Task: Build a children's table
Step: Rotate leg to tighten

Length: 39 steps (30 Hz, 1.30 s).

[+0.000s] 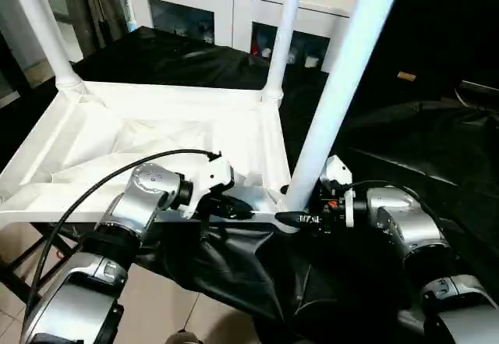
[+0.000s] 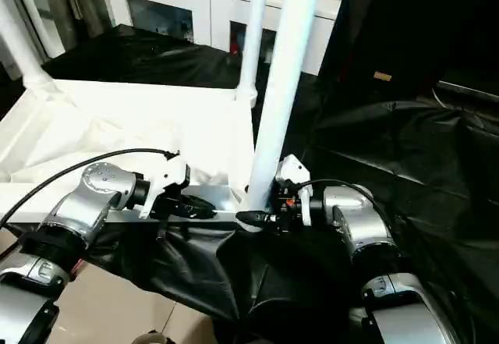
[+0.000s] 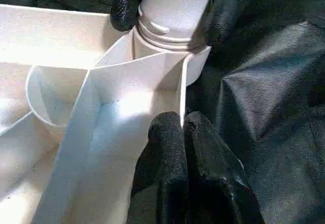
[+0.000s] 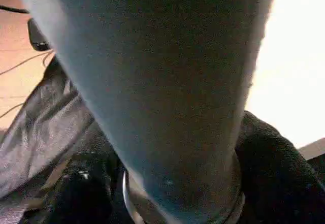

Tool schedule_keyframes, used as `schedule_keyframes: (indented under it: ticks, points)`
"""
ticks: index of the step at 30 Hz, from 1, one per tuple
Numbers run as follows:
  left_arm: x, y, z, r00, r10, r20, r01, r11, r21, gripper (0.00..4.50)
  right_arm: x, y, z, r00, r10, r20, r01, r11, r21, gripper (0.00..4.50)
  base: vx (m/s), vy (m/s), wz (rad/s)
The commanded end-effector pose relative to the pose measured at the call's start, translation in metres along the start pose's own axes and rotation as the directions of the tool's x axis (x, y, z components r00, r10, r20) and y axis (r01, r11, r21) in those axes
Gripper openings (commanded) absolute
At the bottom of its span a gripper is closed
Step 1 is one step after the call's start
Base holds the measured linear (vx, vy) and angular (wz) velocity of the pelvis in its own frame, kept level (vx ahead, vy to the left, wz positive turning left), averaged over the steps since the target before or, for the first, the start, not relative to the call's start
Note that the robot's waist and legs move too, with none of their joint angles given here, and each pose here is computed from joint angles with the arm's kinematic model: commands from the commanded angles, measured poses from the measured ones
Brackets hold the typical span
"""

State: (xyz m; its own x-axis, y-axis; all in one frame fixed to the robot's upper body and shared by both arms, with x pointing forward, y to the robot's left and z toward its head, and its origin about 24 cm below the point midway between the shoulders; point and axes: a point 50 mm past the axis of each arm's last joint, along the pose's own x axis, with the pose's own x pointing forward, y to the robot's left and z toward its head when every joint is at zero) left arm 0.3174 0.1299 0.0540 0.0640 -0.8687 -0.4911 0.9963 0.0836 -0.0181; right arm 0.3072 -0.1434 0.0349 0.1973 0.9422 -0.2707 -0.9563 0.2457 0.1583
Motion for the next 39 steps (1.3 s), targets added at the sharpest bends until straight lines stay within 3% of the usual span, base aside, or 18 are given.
schedule_keyframes:
  ticks: [1,6,10,16,17,20,22,24,27,32,35,39]
  points:
    - [0.005,0.001,0.007,0.998,0.021,0.054,-0.021,1.0,0.004,0.0,0.013,0.013,-0.003,0.992,0.124,-0.007,-0.124,0.992,0.007,2.92,0.0,0.0,0.0]
    - [0.011,0.002,0.01,0.996,0.056,0.075,-0.056,0.998,-0.01,0.0,0.017,0.014,-0.008,0.997,0.081,0.008,-0.081,0.996,0.036,2.62,0.0,0.0,0.0]
    - [0.019,0.011,0.015,0.984,0.155,0.088,-0.152,0.988,-0.039,0.0,0.028,0.005,-0.013,0.995,-0.104,-0.008,0.104,0.992,0.071,2.57,0.0,0.0,0.0]
    - [0.038,0.025,0.025,0.939,0.335,0.078,-0.325,0.938,-0.122,0.0,0.045,-0.014,-0.021,0.877,-0.472,-0.092,0.481,0.864,0.148,2.56,0.0,0.0,0.0]
    - [0.045,0.029,0.029,0.916,0.393,0.076,-0.38,0.914,-0.144,0.0,0.05,-0.019,-0.022,0.819,-0.561,-0.119,0.574,0.794,0.201,2.56,0.0,0.0,0.0]
    - [0.055,0.029,0.036,0.904,0.42,0.085,-0.404,0.901,-0.16,0.0,0.06,-0.018,-0.023,0.767,-0.623,-0.151,0.641,0.741,0.201,2.56,0.0,0.0,0.0]
    - [0.06,0.028,0.039,0.906,0.413,0.094,-0.397,0.905,-0.152,0.0,0.066,-0.016,-0.022,0.775,-0.618,-0.133,0.632,0.748,0.202,2.56,0.0,0.0,0.0]
    - [0.064,0.025,0.041,0.912,0.397,0.106,-0.38,0.913,-0.149,0.0,0.07,-0.015,-0.02,0.784,-0.611,-0.108,0.619,0.754,0.223,3.26,0.0,0.0,0.0]
    - [0.066,0.024,0.042,0.918,0.381,0.107,-0.366,0.92,-0.14,0.0,0.071,-0.015,-0.016,0.794,-0.601,-0.086,0.602,0.76,0.245,3.41,0.0,0.0,0.0]
    - [0.061,0.022,0.036,0.933,0.345,0.105,-0.333,0.936,-0.117,0.0,0.063,-0.021,-0.011,0.796,-0.6,-0.079,0.603,0.778,0.177,3.75,0.0,0.0,0.0]
    - [0.053,0.019,0.031,0.952,0.286,0.104,-0.278,0.956,-0.09,0.0,0.052,-0.023,-0.004,0.838,-0.546,-0.011,0.544,0.833,0.101,3.75,0.0,0.0,0.0]
    - [0.043,0.013,0.026,0.977,0.185,0.106,-0.18,0.982,-0.049,0.0,0.037,-0.017,0.005,0.93,-0.363,0.064,0.364,0.931,-0.001,3.75,0.0,0.0,0.0]
